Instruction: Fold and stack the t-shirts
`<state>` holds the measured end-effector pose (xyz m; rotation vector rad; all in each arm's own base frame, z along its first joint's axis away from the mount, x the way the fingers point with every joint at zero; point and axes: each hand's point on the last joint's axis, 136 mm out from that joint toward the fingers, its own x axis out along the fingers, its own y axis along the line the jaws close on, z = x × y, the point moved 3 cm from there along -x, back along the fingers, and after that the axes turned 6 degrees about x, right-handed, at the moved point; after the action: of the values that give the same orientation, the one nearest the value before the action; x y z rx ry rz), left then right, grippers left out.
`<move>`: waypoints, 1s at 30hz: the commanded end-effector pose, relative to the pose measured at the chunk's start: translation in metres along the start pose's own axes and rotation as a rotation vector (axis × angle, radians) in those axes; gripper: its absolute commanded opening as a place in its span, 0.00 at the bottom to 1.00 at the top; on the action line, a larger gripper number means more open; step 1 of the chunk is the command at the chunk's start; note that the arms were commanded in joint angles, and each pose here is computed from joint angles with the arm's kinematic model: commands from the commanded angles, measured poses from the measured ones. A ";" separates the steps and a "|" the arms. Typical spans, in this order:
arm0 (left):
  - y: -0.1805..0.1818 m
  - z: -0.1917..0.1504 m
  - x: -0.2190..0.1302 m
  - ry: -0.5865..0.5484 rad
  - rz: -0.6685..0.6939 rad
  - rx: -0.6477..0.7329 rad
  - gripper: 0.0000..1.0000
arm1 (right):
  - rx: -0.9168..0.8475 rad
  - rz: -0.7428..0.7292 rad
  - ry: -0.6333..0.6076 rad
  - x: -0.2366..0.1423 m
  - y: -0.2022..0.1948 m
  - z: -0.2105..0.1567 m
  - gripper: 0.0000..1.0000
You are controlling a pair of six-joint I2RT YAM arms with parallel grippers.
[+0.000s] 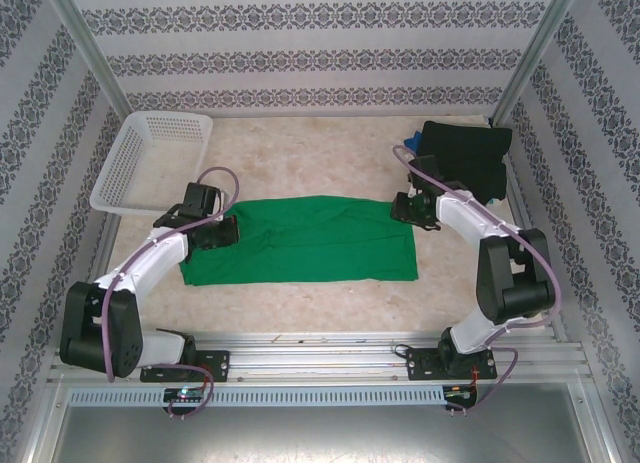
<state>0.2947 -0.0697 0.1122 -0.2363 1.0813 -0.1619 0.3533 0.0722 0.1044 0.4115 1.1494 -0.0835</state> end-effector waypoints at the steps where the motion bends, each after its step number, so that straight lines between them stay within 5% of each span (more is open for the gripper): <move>1: -0.005 -0.003 0.000 -0.020 -0.032 -0.010 0.00 | 0.028 0.038 -0.018 -0.001 0.008 0.007 0.41; 14: -0.005 -0.004 0.004 -0.021 -0.042 0.003 0.00 | -0.019 -0.099 0.017 0.043 0.005 0.035 0.39; 18: -0.007 0.002 -0.001 -0.033 -0.041 -0.003 0.00 | -0.030 -0.079 0.040 0.050 0.011 0.036 0.21; 21: -0.009 0.020 -0.011 -0.079 -0.031 -0.005 0.00 | -0.040 -0.074 0.019 0.044 0.013 0.042 0.02; 30: -0.025 0.116 -0.043 -0.208 -0.015 0.047 0.00 | -0.095 0.024 -0.081 0.015 0.029 0.096 0.00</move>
<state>0.3612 -0.0772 0.1940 -0.2524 0.8823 -0.1902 0.4307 0.0708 0.1043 0.3473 1.1301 -0.0932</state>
